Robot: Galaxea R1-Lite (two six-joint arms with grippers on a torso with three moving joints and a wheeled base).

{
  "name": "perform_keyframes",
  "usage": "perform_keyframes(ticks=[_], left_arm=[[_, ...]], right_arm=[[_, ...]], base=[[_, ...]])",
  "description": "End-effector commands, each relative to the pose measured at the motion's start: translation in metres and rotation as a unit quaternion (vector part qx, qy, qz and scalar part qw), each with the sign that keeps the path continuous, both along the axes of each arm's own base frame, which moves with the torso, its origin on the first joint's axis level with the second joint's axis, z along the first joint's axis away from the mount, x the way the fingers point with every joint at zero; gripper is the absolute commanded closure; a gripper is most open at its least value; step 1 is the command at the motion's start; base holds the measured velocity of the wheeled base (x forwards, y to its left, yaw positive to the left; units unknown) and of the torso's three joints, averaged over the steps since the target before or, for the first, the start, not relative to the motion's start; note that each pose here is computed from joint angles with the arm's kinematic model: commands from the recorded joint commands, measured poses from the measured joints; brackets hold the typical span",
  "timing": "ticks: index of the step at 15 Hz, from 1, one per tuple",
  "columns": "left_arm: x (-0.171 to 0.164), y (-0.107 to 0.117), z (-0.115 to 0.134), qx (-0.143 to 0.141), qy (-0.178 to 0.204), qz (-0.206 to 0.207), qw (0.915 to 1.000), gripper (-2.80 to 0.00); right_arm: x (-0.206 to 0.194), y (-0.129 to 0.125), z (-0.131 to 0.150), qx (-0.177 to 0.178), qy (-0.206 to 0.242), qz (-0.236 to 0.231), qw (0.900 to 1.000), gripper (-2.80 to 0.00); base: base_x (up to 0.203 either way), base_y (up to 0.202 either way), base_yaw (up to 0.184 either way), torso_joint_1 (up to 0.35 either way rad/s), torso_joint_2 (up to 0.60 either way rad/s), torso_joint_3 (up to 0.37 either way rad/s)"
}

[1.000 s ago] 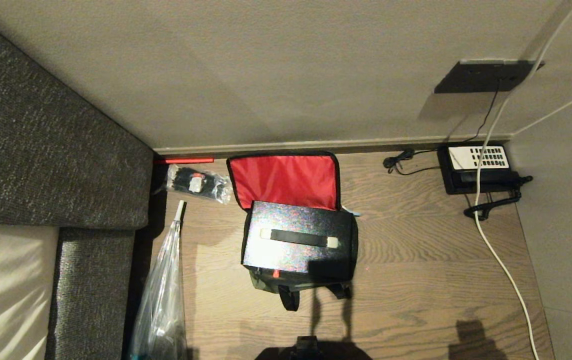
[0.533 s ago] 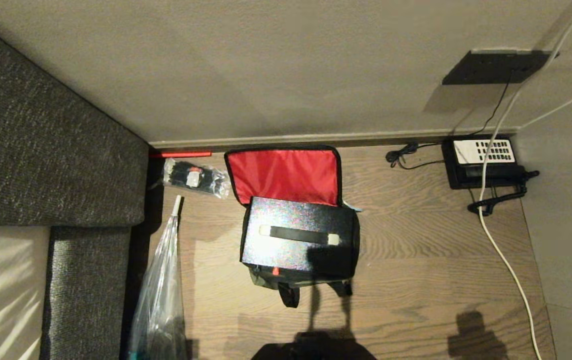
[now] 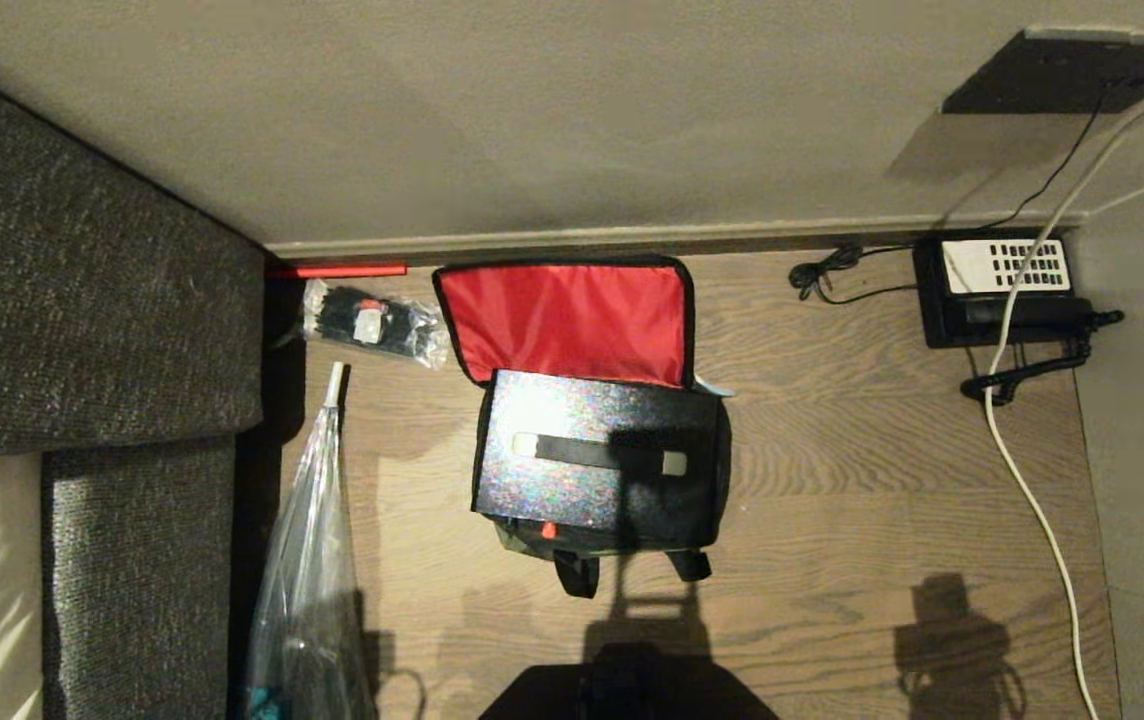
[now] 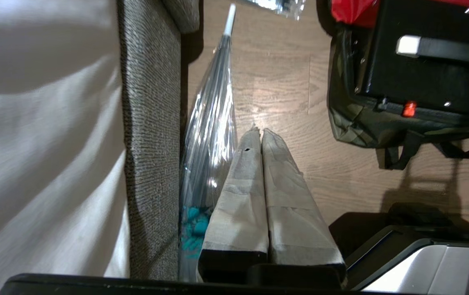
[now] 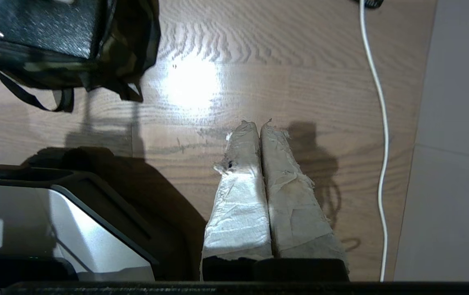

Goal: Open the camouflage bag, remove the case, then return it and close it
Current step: Close the top of the storage box

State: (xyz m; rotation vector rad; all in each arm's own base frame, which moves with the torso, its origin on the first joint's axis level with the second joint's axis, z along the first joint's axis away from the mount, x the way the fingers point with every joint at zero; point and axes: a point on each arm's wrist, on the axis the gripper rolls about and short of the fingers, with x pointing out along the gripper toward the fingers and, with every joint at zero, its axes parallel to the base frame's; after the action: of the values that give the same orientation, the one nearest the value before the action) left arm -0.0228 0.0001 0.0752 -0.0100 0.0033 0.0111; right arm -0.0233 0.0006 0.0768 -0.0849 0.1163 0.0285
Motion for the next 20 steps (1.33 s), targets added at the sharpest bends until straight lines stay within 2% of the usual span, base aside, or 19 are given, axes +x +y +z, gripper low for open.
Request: perform_keyframes(ticks=[1,7,9,10,12,14,15,16,18,20], left_arm=[[0.000,0.000,-0.001,0.000,0.001,0.001,1.0000,0.00],[0.000,0.000,-0.001,0.001,0.001,0.001,1.0000,0.00],[0.000,0.000,-0.001,0.001,0.001,0.001,1.0000,0.00],[0.000,0.000,-0.001,0.001,0.001,0.001,1.0000,0.00],[0.000,0.000,-0.001,0.001,0.001,0.001,1.0000,0.00],[0.000,0.000,-0.001,0.001,0.001,0.001,1.0000,0.00],[0.000,0.000,-0.001,0.001,0.001,0.001,1.0000,0.00],[0.000,0.000,-0.001,0.001,0.001,0.001,1.0000,0.00],[0.000,0.000,-0.001,0.001,0.001,0.001,1.0000,0.00],[0.000,0.000,-0.001,0.001,0.001,0.001,1.0000,0.00]], right_arm=[[0.000,0.000,0.000,0.003,0.001,-0.001,1.000,0.00],[-0.001,0.000,0.002,0.011,0.002,-0.003,1.000,0.00],[-0.011,0.000,0.028,0.020,-0.020,0.003,1.000,0.00],[-0.026,0.001,0.051,0.030,-0.030,0.011,0.999,0.00],[-0.059,0.002,0.081,0.053,-0.020,0.047,0.997,0.00],[-0.068,0.004,0.096,0.076,0.015,0.075,0.994,0.00],[-0.062,0.004,0.109,0.095,0.036,0.078,0.992,0.00],[-0.045,0.003,0.127,0.117,0.075,0.085,0.987,0.00],[0.016,0.004,0.154,0.148,0.172,0.085,0.970,0.00],[0.109,0.009,0.161,0.169,0.250,0.081,0.950,0.00]], base=[[0.000,0.000,0.000,0.002,0.00,-0.198],[0.000,0.000,0.000,0.004,0.00,-0.142],[0.000,0.000,0.000,-0.001,0.00,-0.016],[0.000,0.000,0.000,0.000,0.00,0.000],[0.000,0.000,0.000,0.000,0.00,0.000],[0.000,0.000,0.000,0.000,0.00,0.000],[0.000,0.000,0.000,0.000,0.00,0.000],[0.000,0.000,0.000,0.000,0.00,0.000],[0.000,0.000,0.000,0.000,0.00,0.000],[0.000,0.000,0.000,0.000,0.00,0.000]])
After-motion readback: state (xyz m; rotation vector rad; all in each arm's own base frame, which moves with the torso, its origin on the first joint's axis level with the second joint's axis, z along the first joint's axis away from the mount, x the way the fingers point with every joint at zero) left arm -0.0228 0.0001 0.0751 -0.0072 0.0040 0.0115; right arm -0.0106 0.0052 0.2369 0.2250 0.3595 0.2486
